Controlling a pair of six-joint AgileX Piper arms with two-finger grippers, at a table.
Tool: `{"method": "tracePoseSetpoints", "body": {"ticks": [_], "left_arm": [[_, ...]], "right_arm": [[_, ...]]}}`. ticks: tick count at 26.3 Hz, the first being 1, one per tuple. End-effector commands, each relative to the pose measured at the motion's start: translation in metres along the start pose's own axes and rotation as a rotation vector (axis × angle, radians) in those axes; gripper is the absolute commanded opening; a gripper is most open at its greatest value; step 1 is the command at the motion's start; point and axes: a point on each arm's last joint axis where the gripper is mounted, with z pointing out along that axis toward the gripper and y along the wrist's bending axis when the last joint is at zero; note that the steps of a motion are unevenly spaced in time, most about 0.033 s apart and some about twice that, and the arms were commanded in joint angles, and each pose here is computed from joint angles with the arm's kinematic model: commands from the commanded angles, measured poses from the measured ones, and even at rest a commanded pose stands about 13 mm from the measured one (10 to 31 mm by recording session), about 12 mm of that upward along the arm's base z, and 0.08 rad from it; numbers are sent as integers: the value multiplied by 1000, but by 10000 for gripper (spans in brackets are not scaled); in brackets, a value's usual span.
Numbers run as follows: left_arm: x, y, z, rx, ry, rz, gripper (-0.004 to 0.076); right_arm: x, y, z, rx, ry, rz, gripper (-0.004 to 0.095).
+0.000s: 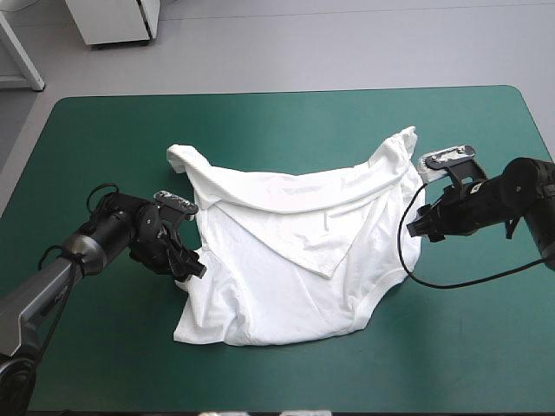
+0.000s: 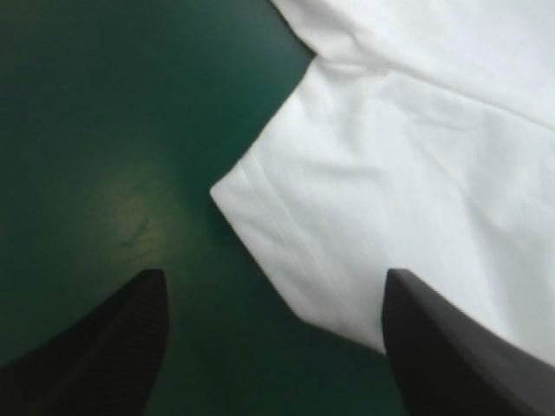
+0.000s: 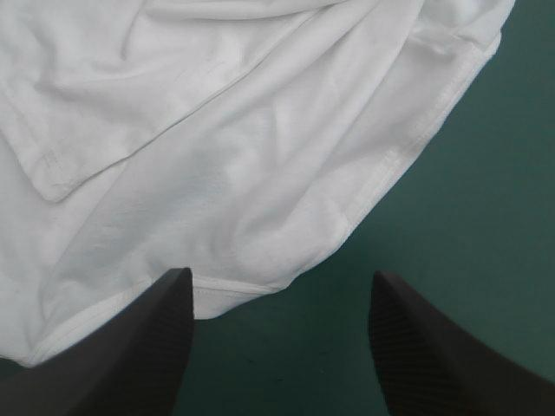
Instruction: Fold the cloth
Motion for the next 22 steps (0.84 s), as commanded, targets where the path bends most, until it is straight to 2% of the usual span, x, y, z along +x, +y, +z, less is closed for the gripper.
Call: {"method": "tracePoseSetpoints", "body": {"ticks": [1, 7, 9, 11, 16, 19, 20, 22], "left_arm": [[-10, 0, 2, 0, -41, 0, 511], [-16, -5, 26, 66, 3, -5, 503], [-18, -8, 29, 103, -4, -11, 454], [-19, -10, 32, 135, -1, -16, 357], [-20, -11, 37, 141, 9, -14, -13], [-19, -11, 37, 142, 22, -12, -9], [-19, -11, 37, 143, 24, -11, -9], [-19, -11, 37, 143, 24, -11, -9]], "right_arm": [[-6, 5, -16, 13, -88, -10, 554], [-4, 4, -13, 16, -81, -5, 554], [-2, 2, -9, 25, -72, -4, 554], [2, 0, -3, 35, -58, -4, 553], [7, -8, 18, 58, 2, 3, 554], [8, -14, 41, 19, 85, 33, 554], [9, -15, 56, -6, 153, 50, 554], [8, -11, 73, -19, 211, 29, 553]]}}
